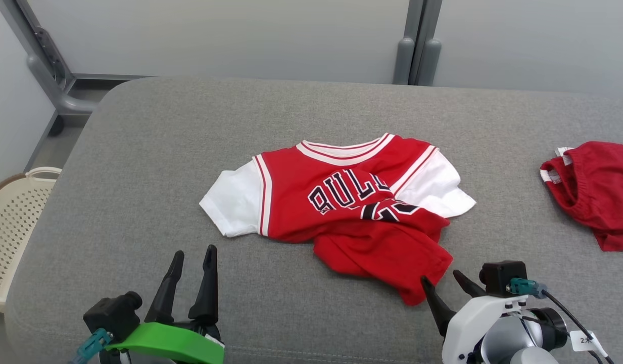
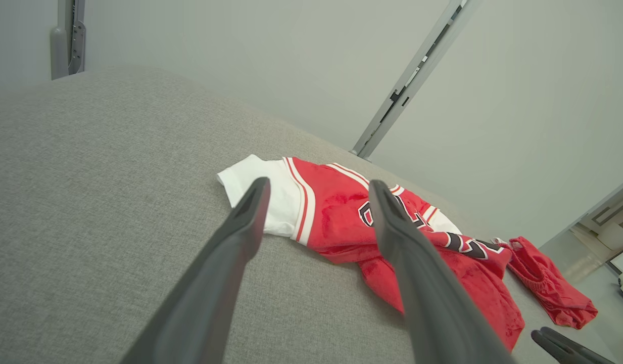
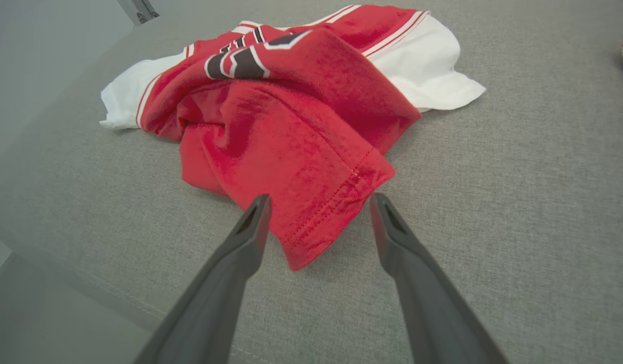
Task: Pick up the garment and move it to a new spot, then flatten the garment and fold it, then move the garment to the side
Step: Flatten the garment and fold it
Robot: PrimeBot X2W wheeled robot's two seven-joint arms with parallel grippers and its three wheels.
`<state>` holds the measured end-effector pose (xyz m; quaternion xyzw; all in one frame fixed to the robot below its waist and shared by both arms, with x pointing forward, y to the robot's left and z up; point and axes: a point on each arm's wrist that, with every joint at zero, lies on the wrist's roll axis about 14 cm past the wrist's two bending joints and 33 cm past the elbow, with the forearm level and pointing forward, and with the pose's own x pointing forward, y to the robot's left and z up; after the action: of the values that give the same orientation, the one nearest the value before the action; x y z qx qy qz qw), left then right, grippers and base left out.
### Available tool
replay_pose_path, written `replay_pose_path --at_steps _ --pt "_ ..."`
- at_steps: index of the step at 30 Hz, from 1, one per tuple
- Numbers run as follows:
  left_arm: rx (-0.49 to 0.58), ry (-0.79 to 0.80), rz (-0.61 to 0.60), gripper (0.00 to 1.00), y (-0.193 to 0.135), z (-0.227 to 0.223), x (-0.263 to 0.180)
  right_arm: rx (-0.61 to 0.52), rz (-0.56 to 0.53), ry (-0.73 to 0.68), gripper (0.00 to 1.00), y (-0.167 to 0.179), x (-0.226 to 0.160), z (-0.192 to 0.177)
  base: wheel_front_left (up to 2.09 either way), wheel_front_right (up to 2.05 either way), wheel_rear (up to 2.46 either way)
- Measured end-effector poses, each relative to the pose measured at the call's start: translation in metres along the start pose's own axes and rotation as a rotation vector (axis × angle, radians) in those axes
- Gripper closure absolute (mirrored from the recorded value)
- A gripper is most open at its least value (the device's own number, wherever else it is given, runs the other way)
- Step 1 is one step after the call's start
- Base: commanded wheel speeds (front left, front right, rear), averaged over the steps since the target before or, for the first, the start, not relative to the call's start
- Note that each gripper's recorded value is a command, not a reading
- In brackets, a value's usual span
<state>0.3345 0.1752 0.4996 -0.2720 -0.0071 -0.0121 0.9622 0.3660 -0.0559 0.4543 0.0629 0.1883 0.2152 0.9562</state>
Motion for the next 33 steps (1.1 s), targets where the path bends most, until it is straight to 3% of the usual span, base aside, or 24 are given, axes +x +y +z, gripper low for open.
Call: replay_pose_path --at_steps 16,17,18,19,21,26,33 --pt "0.015 0.022 0.042 0.0 0.011 -0.004 -0.005 0.039 0.007 0.097 0.0 -0.004 0.022 -0.026 0.0 0.0 0.0" --pt "0.015 0.023 0.044 0.0 0.012 -0.004 -0.005 0.04 0.012 0.097 0.15 -0.003 0.024 -0.027 0.0 0.0 0.0" --pt "0.015 0.024 0.046 0.0 0.012 -0.004 -0.005 0.041 0.015 0.098 0.51 -0.002 0.025 -0.027 0.0 0.0 0.0" --pt "0.015 0.026 0.05 0.0 0.013 -0.005 -0.005 0.044 0.019 0.103 0.96 -0.001 0.027 -0.028 0.0 0.0 0.0" --pt "0.015 0.027 0.053 0.0 0.014 -0.005 -0.006 0.045 0.02 0.103 1.0 -0.001 0.028 -0.029 0.0 0.0 0.0" --pt "0.015 0.028 0.053 0.0 0.014 -0.006 -0.005 0.034 -0.017 0.089 1.0 -0.013 0.028 -0.026 0.0 0.0 0.0" --pt "0.014 0.023 0.045 0.0 0.012 -0.005 -0.004 -0.024 -0.146 0.036 1.0 -0.054 0.019 -0.007 0.0 0.0 0.0"
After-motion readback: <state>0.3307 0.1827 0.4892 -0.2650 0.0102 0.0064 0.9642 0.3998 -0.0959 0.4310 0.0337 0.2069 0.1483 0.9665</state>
